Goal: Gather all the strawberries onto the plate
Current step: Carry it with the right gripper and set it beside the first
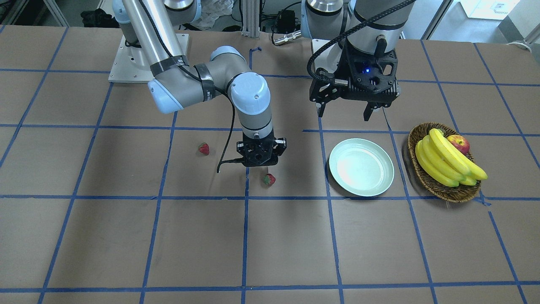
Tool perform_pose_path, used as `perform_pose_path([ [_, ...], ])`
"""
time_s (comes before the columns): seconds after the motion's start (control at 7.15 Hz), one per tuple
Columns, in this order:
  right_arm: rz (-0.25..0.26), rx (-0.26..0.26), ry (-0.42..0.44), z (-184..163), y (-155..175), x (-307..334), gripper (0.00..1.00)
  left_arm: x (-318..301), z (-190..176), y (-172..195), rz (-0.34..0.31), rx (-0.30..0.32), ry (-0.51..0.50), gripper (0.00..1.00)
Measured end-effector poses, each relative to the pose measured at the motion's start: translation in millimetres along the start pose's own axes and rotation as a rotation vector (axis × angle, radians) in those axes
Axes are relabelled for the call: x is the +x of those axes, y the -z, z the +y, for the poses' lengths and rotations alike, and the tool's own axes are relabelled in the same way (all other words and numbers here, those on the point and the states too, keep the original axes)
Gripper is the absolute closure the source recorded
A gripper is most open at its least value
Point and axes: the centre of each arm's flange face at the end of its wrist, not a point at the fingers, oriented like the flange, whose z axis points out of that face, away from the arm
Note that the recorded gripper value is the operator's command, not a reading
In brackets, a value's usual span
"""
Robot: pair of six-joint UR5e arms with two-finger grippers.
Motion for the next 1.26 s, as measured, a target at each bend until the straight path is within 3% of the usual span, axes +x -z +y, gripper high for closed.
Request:
perform_pose_path([
  [0.14,0.000,-0.010,0.009,3,-10,-12,0.53,0,0,0,0.000,0.001,0.000,0.00],
  [0.28,0.000,-0.022,0.016,6,-17,-19,0.01,0,0,0,0.000,0.001,0.000,0.00],
  [0.84,0.008,-0.019,0.039,5,-8,-21,0.00,0,0,0,-0.001,0.002,0.000,0.00],
  [0.98,0.026,-0.027,0.058,3,9,-11,0.00,0,0,0,-0.001,0.001,0.000,0.00],
  [1.26,0.119,-0.075,0.104,-3,47,43,0.00,0,-1,2,-0.001,0.004,0.000,0.00],
])
